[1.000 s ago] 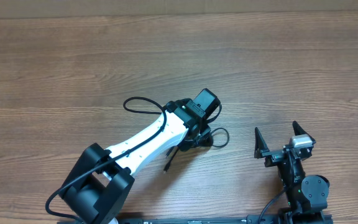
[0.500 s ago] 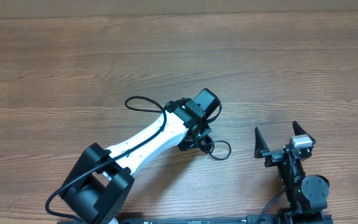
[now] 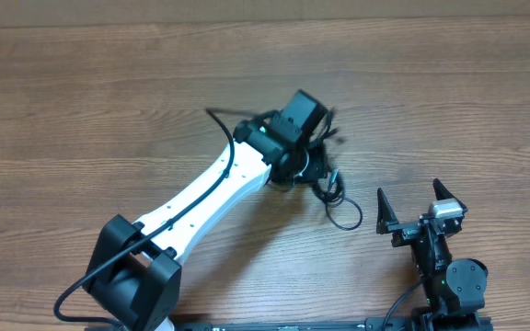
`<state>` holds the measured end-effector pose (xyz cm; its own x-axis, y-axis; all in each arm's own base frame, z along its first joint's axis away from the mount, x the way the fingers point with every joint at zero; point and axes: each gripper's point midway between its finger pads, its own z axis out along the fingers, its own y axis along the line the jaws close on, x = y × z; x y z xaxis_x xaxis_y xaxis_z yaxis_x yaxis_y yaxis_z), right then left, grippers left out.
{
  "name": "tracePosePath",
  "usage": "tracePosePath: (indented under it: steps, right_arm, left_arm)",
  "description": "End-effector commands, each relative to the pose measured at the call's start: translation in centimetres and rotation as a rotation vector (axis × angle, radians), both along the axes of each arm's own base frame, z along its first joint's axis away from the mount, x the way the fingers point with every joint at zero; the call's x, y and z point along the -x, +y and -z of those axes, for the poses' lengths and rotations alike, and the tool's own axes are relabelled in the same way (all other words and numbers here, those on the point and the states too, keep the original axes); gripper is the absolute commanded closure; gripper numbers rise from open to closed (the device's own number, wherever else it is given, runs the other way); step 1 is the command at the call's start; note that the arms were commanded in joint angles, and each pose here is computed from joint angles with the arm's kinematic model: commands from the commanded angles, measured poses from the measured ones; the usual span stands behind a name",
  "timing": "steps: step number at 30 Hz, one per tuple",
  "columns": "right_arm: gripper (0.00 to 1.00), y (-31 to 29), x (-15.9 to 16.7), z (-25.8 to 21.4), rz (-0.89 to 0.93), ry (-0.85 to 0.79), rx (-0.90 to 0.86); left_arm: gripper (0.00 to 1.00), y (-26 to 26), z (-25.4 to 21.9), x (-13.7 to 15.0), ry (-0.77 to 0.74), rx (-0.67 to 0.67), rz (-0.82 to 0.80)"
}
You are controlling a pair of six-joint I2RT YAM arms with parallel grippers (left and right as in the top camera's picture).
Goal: Untangle cables
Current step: 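Lift the bundle with the left gripper, raising it up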
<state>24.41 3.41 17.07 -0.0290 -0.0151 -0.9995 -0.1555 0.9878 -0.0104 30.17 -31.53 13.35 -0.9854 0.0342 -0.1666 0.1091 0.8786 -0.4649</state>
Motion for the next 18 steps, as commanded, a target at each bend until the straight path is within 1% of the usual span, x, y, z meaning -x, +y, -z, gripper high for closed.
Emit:
tracePosePath:
  steps: [1, 4, 5, 6, 18]
  right_arm:
    - [0.00, -0.3, 0.0, 0.1, 0.013, -0.007, -0.003]
    - [0.00, -0.3, 0.0, 0.1, 0.014, -0.007, -0.003]
    - [0.00, -0.3, 0.0, 0.1, 0.013, -0.007, -0.003]
    - [0.00, -0.3, 0.0, 0.1, 0.013, -0.007, -0.003]
    - [0.00, -0.3, 0.0, 0.1, 0.013, -0.007, -0.003]
  left_arm:
    - [0.96, -3.0, -5.3, 1.3, -0.208, 0.169, 0.433]
    - [0.95, -4.0, -6.8, 2.3, -0.281, 0.243, 0.598]
    - [0.96, -4.2, -7.1, 2.6, -0.321, 0.260, 0.666]
    - [0.96, -4.3, -7.2, 2.7, -0.342, 0.264, 0.699]
    - [0.96, -4.4, -7.3, 2.8, -0.484, 0.250, 0.874]
